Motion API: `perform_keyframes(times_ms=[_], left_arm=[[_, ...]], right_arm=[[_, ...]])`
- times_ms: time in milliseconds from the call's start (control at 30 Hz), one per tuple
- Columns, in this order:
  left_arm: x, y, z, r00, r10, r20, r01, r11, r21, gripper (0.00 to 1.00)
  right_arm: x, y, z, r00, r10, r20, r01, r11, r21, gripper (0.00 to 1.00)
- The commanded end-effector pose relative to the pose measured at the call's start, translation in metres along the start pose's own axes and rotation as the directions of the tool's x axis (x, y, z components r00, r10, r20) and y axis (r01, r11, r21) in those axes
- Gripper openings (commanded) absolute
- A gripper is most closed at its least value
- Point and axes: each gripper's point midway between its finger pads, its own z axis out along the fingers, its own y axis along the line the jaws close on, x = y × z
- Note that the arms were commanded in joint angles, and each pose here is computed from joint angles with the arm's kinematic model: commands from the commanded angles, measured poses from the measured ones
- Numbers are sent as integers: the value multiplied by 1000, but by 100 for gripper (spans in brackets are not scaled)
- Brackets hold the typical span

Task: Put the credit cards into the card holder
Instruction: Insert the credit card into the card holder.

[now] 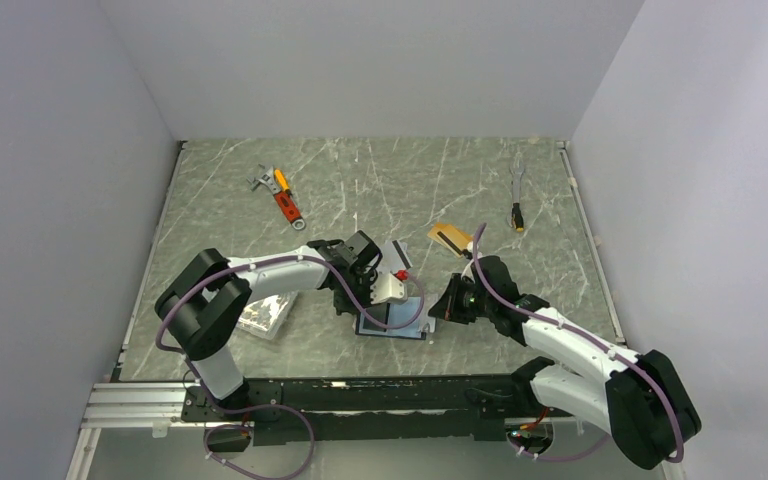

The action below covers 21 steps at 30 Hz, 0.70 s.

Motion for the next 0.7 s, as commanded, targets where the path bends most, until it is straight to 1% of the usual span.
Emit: perform_keyframes(times_ms=[0, 233, 300, 533, 667], left_arm=[[0, 0, 2, 1000, 28, -9, -28, 1000, -7, 11], [3, -2, 5, 999, 38, -23, -38, 999, -1, 10], [3, -3, 5, 999, 40, -23, -40, 999, -2, 9], [3, -3, 4, 999, 43, -25, -44, 999, -2, 8], [2, -3, 3, 999, 46, -23, -46, 999, -2, 7]], right_arm=[[-3, 2, 3, 1000, -4, 21, 4, 1000, -10, 0], [-3, 9, 7, 999, 36, 25, -35, 998, -54, 0], [-7, 14, 8, 998, 41, 40, -38, 996, -84, 0], [-9, 19, 8, 998, 49, 47, -44, 993, -107, 0], [-12, 28, 4, 997, 52, 59, -43, 988, -148, 0]])
